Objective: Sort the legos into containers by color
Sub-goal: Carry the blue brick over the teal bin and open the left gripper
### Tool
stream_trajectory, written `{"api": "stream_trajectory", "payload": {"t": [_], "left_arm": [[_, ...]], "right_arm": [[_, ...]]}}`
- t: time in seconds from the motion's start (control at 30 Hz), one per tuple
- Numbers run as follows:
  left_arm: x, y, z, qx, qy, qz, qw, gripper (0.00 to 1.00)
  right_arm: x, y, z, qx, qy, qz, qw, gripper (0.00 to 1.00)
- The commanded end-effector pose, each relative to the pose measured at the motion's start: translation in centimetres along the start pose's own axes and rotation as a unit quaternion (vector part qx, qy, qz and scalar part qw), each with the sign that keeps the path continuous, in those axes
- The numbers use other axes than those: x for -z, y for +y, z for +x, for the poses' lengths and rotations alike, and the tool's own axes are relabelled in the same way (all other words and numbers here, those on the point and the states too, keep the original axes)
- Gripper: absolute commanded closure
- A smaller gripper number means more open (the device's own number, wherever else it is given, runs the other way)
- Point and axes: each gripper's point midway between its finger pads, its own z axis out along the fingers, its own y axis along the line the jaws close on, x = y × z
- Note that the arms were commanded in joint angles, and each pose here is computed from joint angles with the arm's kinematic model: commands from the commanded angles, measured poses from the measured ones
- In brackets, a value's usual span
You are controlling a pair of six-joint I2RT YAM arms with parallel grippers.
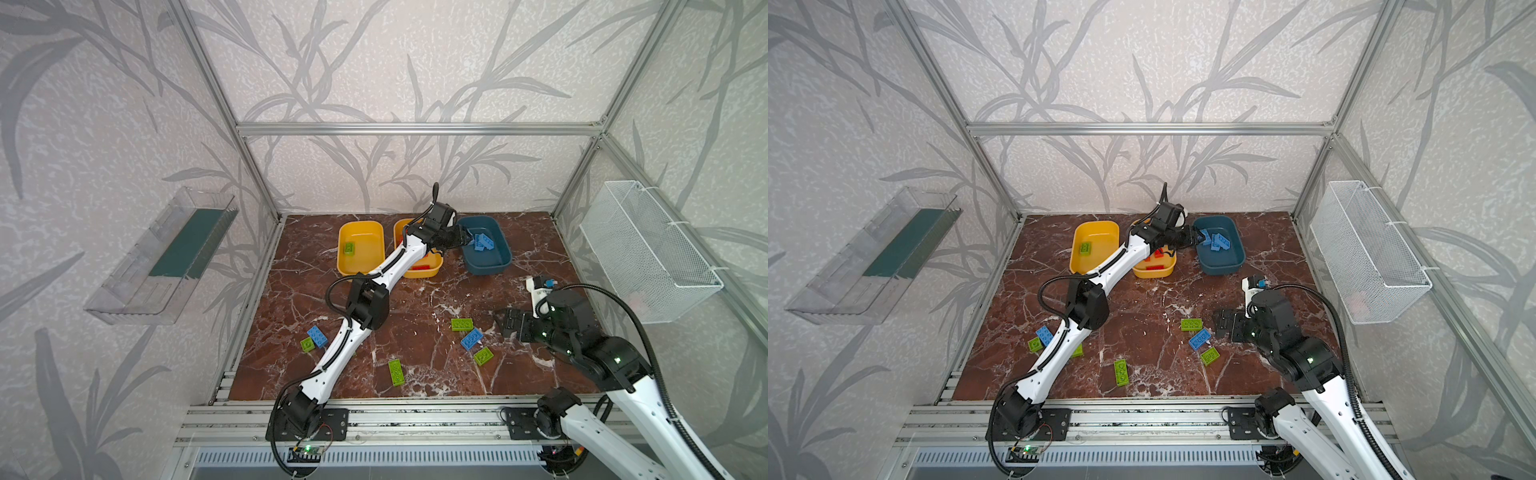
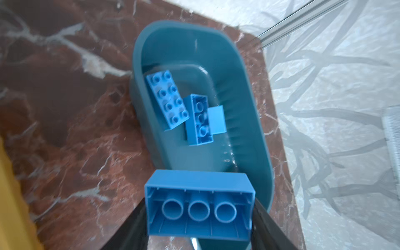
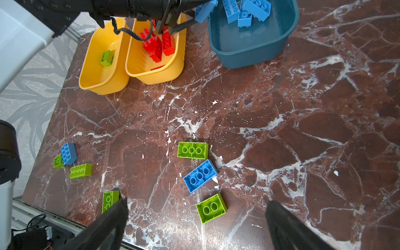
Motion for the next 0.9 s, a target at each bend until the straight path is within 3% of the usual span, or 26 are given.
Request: {"api": "stream_trajectory", "payload": {"t": [0.0, 0.3, 0.53, 0.57, 0.63, 0.7, 0.87], "left_arm": [[-0.1, -2.2, -1.4, 0.005, -0.023, 0.055, 0.998, 0.53], [0.1, -4.3, -2.0, -0.003, -0.04, 0.088, 0.995, 0.52], [-1.4, -4.1, -1.6, 0.013, -0.043, 0.114, 0.992, 0.44], [-1.6, -4.0, -1.8, 0.018, -0.047, 0.117, 0.992, 0.4], [-2.0, -3.9, -1.9, 0.027, -0.053, 0.125, 0.99, 0.17], [-2.1, -4.1, -2.0, 0.03, -0.055, 0.132, 0.989, 0.02], [-0.1, -6.8, -2.6, -0.006, -0.056, 0.15, 0.987, 0.01]], "right_arm": [[0.1, -0.4, 0.0, -0.01, 0.003, 0.011, 1.0, 0.01], [-0.2, -0.5, -0.2, -0.009, 0.005, 0.019, 1.0, 0.01], [0.0, -0.4, -0.4, -0.01, 0.002, 0.019, 1.0, 0.01], [0.0, -0.5, -0.4, -0.011, 0.002, 0.02, 1.0, 0.01], [0.1, -0.4, -0.4, -0.01, 0.002, 0.019, 1.0, 0.01], [0.1, -0.3, -0.4, -0.009, 0.003, 0.017, 1.0, 0.01], [0.4, -0.6, -0.6, -0.012, -0.005, 0.023, 1.0, 0.01]]}}
